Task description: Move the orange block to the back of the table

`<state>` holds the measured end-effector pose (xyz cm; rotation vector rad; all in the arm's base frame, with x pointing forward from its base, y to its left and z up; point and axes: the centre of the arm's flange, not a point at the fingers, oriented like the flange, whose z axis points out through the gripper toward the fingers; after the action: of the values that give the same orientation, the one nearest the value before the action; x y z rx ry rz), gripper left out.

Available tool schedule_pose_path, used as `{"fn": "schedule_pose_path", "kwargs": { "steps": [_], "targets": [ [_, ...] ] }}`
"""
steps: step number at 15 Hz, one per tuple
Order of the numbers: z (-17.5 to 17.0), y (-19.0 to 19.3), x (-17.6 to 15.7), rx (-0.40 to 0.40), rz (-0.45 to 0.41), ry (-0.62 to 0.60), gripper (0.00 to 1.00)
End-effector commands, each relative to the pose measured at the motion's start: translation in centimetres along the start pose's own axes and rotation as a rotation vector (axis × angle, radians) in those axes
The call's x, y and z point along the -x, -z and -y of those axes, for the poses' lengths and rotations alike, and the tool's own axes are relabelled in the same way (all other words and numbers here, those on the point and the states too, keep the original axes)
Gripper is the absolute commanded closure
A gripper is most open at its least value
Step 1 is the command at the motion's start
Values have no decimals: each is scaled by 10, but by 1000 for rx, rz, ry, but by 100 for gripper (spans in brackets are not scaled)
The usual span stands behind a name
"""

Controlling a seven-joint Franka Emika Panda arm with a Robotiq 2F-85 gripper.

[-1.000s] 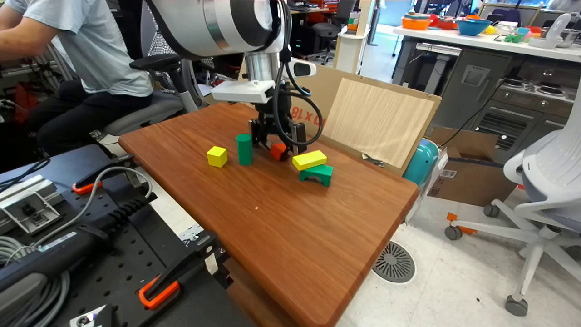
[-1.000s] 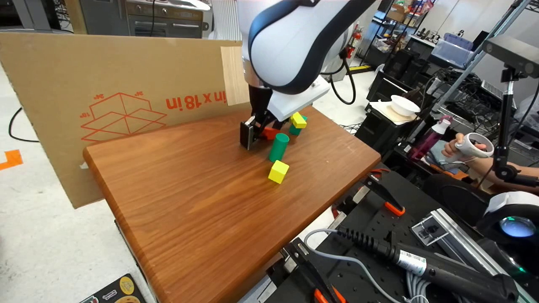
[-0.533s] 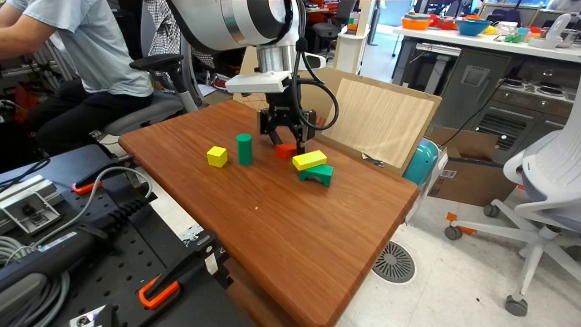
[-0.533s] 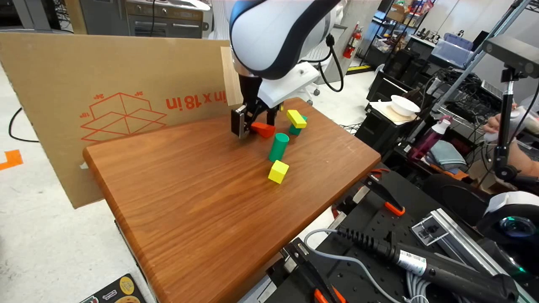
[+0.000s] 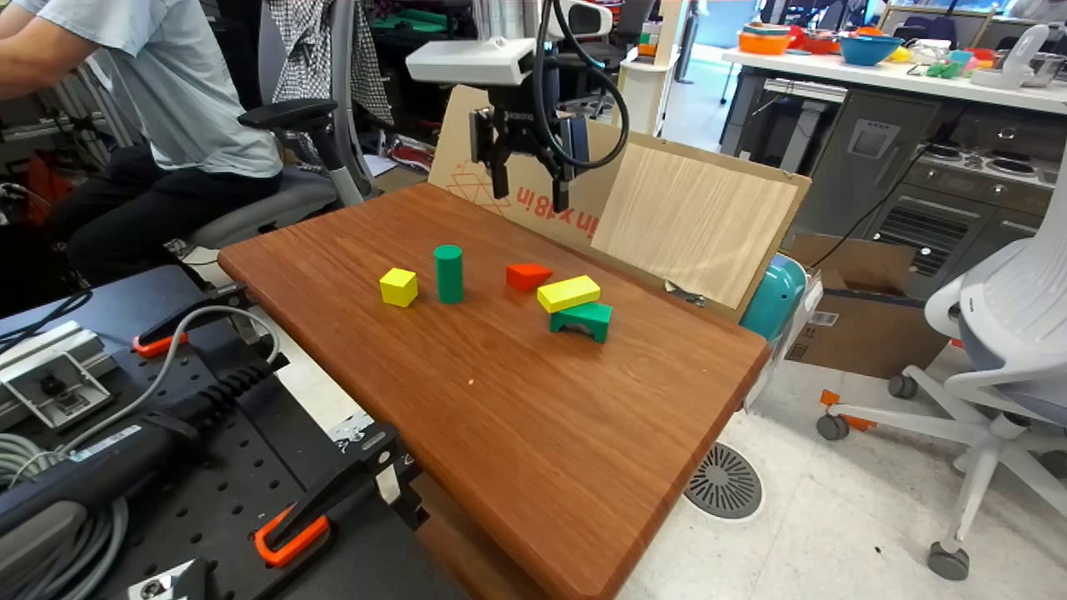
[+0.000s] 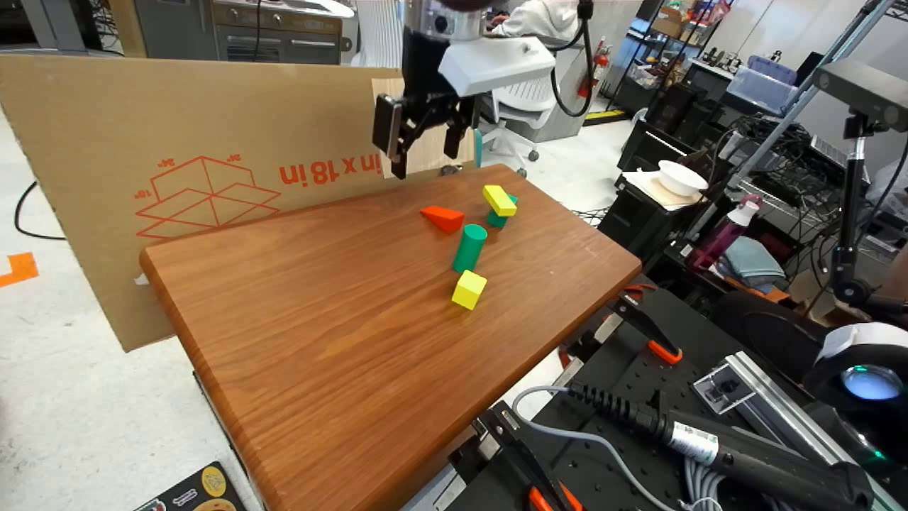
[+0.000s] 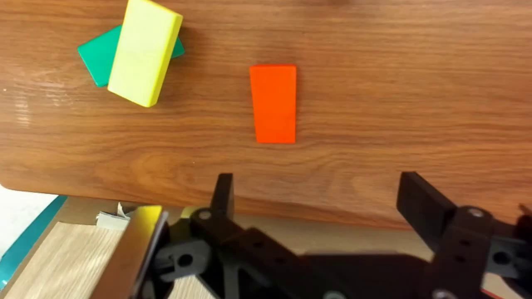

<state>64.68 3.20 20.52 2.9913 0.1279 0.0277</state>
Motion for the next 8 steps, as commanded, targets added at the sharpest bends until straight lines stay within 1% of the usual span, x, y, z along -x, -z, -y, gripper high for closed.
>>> {"fn": "schedule_pose_path", "kwargs": {
  "steps": [1, 4, 5, 6, 8],
  "targets": [
    [-16, 38, 47, -141, 26, -12, 0],
    [-29, 48, 75, -179, 102, -69, 0],
    [-38, 48, 84, -194, 152, -58, 0],
    [-24, 32, 56, -151, 98, -55, 0],
    [-34, 36, 70, -165, 134, -58, 0]
  ]
}}
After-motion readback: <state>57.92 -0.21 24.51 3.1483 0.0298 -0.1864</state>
